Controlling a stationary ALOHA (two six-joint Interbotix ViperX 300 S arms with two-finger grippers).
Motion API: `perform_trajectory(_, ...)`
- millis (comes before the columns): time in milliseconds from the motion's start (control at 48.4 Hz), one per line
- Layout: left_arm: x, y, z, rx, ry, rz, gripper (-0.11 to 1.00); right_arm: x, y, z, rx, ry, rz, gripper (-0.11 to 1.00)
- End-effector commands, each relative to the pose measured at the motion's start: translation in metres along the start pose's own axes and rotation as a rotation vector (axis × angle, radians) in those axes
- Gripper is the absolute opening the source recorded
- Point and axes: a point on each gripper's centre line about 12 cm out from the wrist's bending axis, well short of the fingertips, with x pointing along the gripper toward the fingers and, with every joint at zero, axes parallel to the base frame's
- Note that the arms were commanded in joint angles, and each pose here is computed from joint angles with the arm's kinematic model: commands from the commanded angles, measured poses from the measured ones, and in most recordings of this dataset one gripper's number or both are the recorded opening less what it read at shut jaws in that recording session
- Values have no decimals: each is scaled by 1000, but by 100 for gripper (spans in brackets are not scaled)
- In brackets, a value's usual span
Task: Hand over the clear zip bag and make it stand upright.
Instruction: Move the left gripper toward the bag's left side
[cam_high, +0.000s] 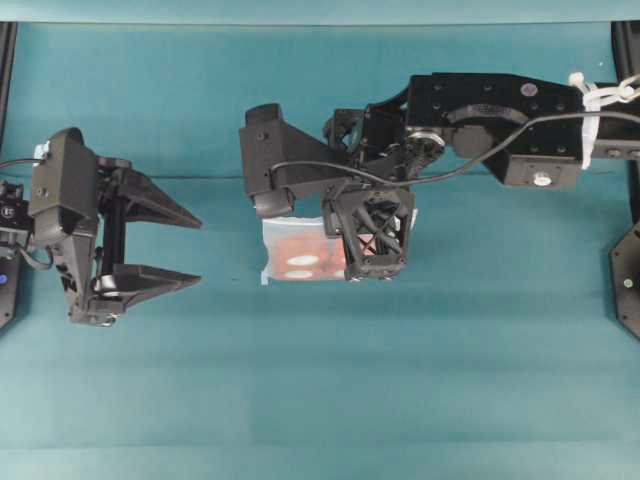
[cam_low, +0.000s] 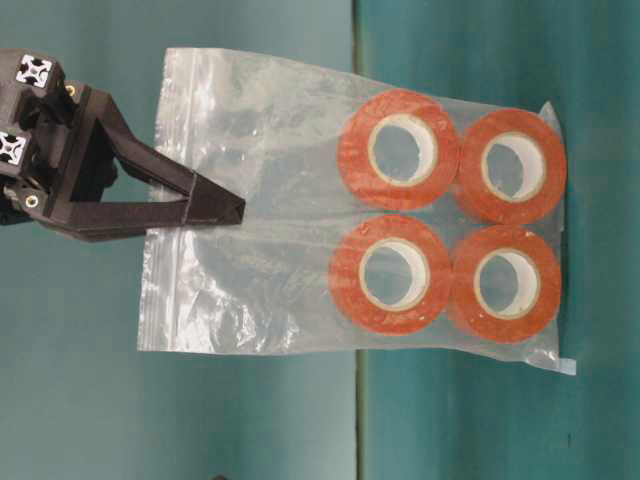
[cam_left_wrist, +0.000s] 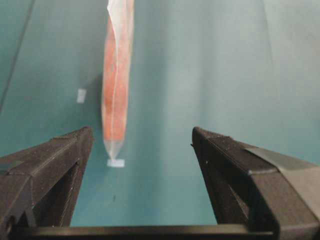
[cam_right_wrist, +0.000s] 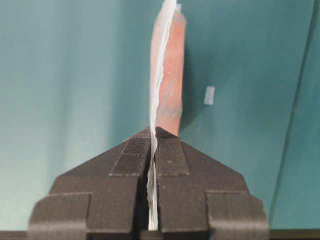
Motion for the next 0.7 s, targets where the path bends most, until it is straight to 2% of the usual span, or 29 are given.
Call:
perform_trajectory(0,5,-1,-3,3,14,-3,88,-10,3,4,-11,-32,-3,1)
perform_trajectory(186,22,1,-19,3,65,3,88,-7,5,4,-15,-30,-1,1)
perform_trajectory(476,47,3,-28,9,19,0,88,-6,5,4,-11,-36,-2,1)
perform_trajectory(682,67,10,-50,1,78,19,95,-5,6,4,-15,-34,-1,1)
